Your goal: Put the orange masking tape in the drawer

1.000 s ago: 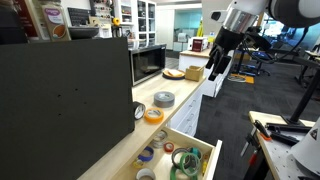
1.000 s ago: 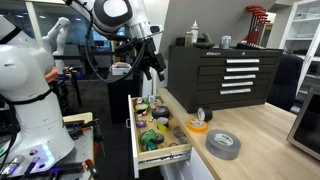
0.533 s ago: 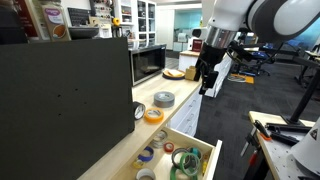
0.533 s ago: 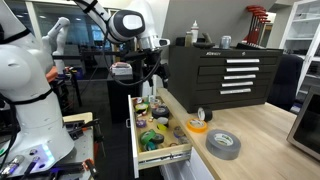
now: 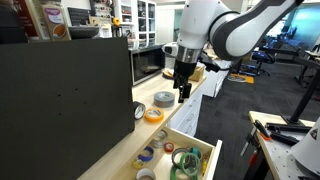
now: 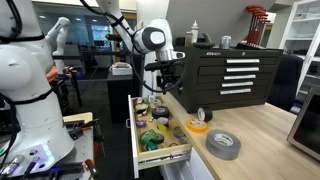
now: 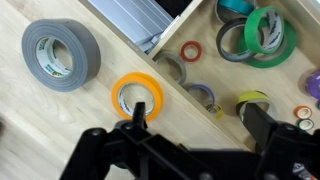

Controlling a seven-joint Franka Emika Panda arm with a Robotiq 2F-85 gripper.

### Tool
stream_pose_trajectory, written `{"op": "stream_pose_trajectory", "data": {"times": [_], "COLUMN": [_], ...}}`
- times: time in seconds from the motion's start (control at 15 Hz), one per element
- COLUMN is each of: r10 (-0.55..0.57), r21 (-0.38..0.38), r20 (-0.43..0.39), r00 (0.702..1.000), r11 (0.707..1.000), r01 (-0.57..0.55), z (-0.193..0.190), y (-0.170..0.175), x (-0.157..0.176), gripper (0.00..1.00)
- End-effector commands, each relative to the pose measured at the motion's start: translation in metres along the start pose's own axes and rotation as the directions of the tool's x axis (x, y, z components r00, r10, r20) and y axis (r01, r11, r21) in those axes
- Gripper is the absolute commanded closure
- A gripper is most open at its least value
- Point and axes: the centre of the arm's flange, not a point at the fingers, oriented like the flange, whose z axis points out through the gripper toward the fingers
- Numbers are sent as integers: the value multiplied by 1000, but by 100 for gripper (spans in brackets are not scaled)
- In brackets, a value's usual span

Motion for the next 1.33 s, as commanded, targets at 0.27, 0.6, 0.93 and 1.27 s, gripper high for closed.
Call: {"op": "stream_pose_trajectory", "data": {"times": [0.27, 0.6, 0.93, 1.27], "r10": [-16, -16, -25, -58], "r21": [5, 4, 12, 38], "r20": [21, 19, 12, -29], "r00": [1000, 1000, 1000, 998], "r11": [1000, 1000, 1000, 998], "r01": [16, 16, 25, 59], "z": [24, 23, 45, 74], "y": [9, 9, 6, 0], "x": [20, 20, 26, 39], "gripper": [0, 0, 0, 0]}}
